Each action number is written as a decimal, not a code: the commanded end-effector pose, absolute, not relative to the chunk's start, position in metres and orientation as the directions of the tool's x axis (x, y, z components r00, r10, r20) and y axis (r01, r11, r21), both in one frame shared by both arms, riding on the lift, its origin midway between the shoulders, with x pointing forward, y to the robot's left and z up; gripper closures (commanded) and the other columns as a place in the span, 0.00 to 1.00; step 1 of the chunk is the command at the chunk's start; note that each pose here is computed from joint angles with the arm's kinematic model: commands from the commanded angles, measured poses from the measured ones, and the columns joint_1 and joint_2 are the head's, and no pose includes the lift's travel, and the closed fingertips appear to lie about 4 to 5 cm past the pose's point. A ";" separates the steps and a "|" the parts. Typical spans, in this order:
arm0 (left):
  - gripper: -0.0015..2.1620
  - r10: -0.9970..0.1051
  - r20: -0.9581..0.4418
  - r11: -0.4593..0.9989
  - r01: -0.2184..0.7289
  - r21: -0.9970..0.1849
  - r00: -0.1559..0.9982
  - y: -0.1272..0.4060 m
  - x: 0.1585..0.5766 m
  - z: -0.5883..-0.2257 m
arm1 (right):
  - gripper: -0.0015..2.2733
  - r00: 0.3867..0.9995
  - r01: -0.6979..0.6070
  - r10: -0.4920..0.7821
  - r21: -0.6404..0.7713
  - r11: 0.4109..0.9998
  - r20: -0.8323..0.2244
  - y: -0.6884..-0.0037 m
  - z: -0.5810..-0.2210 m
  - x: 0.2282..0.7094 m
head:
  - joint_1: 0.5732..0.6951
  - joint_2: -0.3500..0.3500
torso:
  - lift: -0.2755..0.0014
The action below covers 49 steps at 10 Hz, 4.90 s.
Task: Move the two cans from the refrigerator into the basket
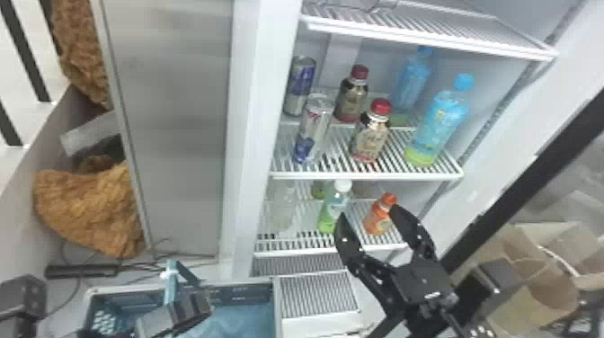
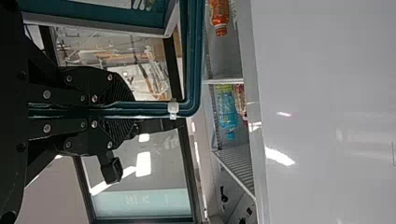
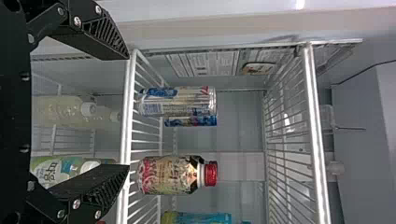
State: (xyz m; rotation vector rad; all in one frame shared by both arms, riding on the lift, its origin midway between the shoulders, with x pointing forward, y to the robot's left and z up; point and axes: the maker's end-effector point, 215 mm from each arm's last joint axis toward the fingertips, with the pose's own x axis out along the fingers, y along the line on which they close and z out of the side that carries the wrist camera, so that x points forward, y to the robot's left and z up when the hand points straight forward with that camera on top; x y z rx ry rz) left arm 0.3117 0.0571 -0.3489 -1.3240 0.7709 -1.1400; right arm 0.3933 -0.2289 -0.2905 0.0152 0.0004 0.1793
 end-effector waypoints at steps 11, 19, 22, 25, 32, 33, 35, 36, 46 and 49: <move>0.55 -0.936 0.171 -0.115 0.194 -0.974 0.307 0.056 0.314 -0.348 | 0.10 0.986 -0.147 0.142 0.064 0.987 0.085 -0.206 -0.279 0.504 | 1.00 0.20 | 0.88; 0.55 -0.936 0.173 -0.116 0.196 -0.974 0.306 0.056 0.315 -0.348 | 0.10 0.983 -0.172 0.165 0.086 0.981 0.084 -0.187 -0.280 0.575 | 1.00 0.25 | 0.88; 0.55 -0.937 0.172 -0.114 0.198 -0.974 0.306 0.056 0.315 -0.347 | 0.10 0.982 -0.175 0.170 0.069 0.982 0.076 -0.182 -0.283 0.597 | 1.00 0.27 | 0.88; 0.55 -0.937 0.172 -0.113 0.200 -0.973 0.305 0.057 0.316 -0.346 | 0.32 0.982 -0.181 0.176 0.066 0.981 0.072 -0.179 -0.283 0.603 | 1.00 0.28 | 0.88; 0.55 -0.938 0.170 -0.112 0.202 -0.973 0.302 0.057 0.317 -0.346 | 0.51 0.976 -0.185 0.178 0.050 0.981 0.122 -0.175 -0.247 0.554 | 1.00 0.28 | 0.88; 0.55 -0.937 0.170 -0.111 0.204 -0.973 0.304 0.057 0.317 -0.346 | 0.51 0.975 -0.198 0.188 0.070 0.978 0.122 -0.174 -0.244 0.537 | 1.00 0.28 | 0.88; 0.55 -0.938 0.169 -0.109 0.206 -0.973 0.303 0.057 0.318 -0.346 | 0.51 0.970 -0.236 0.228 0.100 0.967 0.083 -0.164 -0.243 0.505 | 1.00 0.28 | 0.88; 0.55 -0.938 0.170 -0.110 0.208 -0.972 0.301 0.056 0.318 -0.345 | 0.51 0.965 -0.264 0.260 0.128 0.956 0.046 -0.156 -0.251 0.488 | 1.00 0.28 | 0.88; 0.55 -0.932 0.178 -0.115 0.209 -0.971 0.315 0.058 0.320 -0.344 | 0.51 0.772 -0.511 0.577 0.282 0.812 -0.264 -0.083 -0.347 0.392 | 1.00 0.43 | 0.88; 0.55 -0.933 0.179 -0.116 0.209 -0.971 0.314 0.057 0.320 -0.344 | 0.51 0.678 -0.593 0.674 0.324 0.737 -0.294 -0.063 -0.352 0.365 | 1.00 0.47 | 0.88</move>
